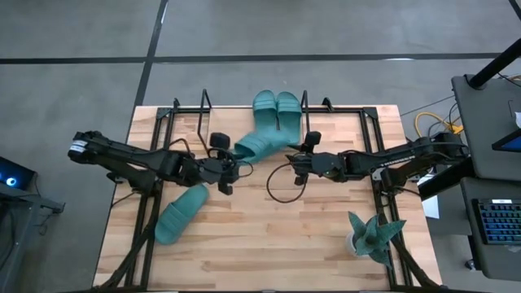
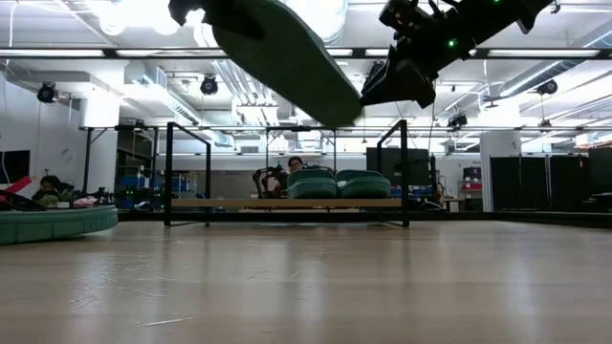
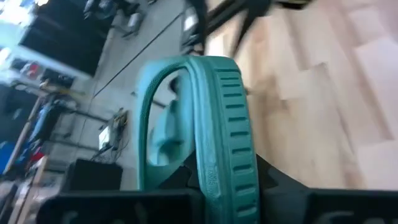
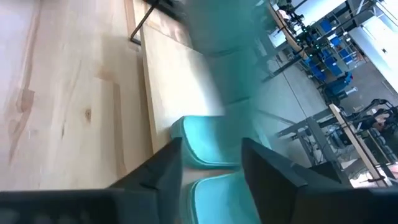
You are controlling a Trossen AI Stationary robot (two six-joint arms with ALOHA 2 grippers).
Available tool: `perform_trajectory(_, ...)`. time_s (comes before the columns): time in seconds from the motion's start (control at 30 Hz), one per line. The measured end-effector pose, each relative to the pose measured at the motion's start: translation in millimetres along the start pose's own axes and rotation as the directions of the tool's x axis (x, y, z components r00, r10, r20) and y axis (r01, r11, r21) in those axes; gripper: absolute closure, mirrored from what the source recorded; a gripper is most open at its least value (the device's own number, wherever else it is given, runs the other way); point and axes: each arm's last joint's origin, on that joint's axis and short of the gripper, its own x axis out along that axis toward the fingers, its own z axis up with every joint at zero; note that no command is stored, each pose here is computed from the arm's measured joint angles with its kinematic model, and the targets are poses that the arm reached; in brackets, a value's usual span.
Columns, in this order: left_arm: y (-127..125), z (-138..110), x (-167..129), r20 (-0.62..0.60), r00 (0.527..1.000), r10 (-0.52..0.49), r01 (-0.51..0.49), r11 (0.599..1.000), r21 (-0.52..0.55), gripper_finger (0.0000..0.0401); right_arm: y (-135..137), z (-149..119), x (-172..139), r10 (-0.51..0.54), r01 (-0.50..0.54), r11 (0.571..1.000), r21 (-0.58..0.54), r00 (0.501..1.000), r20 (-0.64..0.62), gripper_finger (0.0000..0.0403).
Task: Pick and place slides into the shelf
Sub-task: Put the blue slide on the shelf
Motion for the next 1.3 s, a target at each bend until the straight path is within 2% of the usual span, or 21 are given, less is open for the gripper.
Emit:
perform_trajectory(0.1,8.4,-0.9,-7.1,-0.011,0.997,0.079,-0.08,0.997,-0.025,0.0383,-0.9,-0.8,-0.2,-0.041,0.04,0.999,-0.007,0.999,-0.023,0.0218)
perform_trajectory(0.2,13.9,-2.0,-13.8,-0.035,0.987,0.157,-0.158,0.987,-0.04,0.0383,-5.5,-2.9,-0.7,-0.192,0.196,0.98,0.034,0.976,-0.099,0.0205)
perform_trajectory(0.3,15.2,-2.2,-15.6,-0.037,0.985,0.17,-0.173,0.98,-0.095,0.0383,-11.1,-4.8,-3.3,-0.347,0.374,0.914,0.157,0.921,-0.174,0.0206)
perform_trajectory(0.4,13.6,-1.9,-14.4,-0.039,0.985,0.168,-0.172,0.979,-0.109,0.0383,-16.0,-3.4,-7.6,-0.376,0.413,0.862,0.293,0.91,-0.177,0.0214)
perform_trajectory(0.43,13.1,-1.9,-13.6,-0.046,0.983,0.176,-0.18,0.978,-0.106,0.0383,-17.5,-2.5,-9.2,-0.363,0.398,0.858,0.325,0.917,-0.164,0.0217)
perform_trajectory(0.53,10.1,-2.2,-9.4,-0.088,0.97,0.228,-0.235,0.968,-0.086,0.0383,-20.2,1.7,-12.7,-0.279,0.293,0.88,0.375,0.956,-0.092,0.0225)
perform_trajectory(0.6,7.9,-2.7,-7.0,-0.109,0.962,0.252,-0.26,0.963,-0.072,0.0383,-21.0,6.7,-14.3,-0.194,0.178,0.894,0.412,0.981,-0.004,0.023)
perform_trajectory(0.67,5.8,-3.5,-4.8,-0.122,0.957,0.263,-0.272,0.96,-0.063,0.0383,-20.6,12.3,-16.5,-0.083,0.015,0.895,0.445,0.988,0.132,0.0235)
perform_trajectory(0.73,2.9,-4.9,-2.1,-0.141,0.947,0.29,-0.3,0.953,-0.054,0.0383,-18.1,17.5,-19.0,0.039,-0.189,0.87,0.455,0.947,0.32,0.024)
perform_trajectory(0.8,-1.4,-8.1,1.6,-0.182,0.923,0.339,-0.35,0.936,-0.03,0.0383,-13.4,17.9,-21.9,0.126,-0.359,0.836,0.415,0.862,0.491,0.0246)
perform_trajectory(0.83,-2.8,-9.4,3.3,-0.196,0.912,0.36,-0.371,0.928,-0.023,0.0383,-10.8,15.8,-23.1,0.139,-0.405,0.824,0.396,0.823,0.551,0.0249)
perform_trajectory(0.87,-4.7,-11.0,5.1,-0.209,0.903,0.376,-0.386,0.922,-0.009,0.0383,-8.8,12.4,-24.3,0.129,-0.423,0.819,0.388,0.795,0.593,0.0253)
perform_trajectory(1.0,-14.6,-13.9,14.9,-0.249,0.871,0.423,-0.432,0.902,0.021,0.0383,-0.1,-13.5,-27.9,0.035,-0.406,0.82,0.404,0.74,0.672,0.0267)
perform_trajectory(1.17,-29.1,-15.1,30.2,-0.295,0.81,0.507,-0.505,0.859,0.09,0.0383,-2.0,-37.8,-45.5,-0.105,-0.368,0.834,0.412,0.626,0.773,0.0279)
perform_trajectory(1.3,-41.4,-18.1,44.9,-0.325,0.757,0.566,-0.542,0.823,0.171,0.0383,-3.6,-47.3,-52.3,-0.127,-0.362,0.832,0.419,0.612,0.781,0.0283)
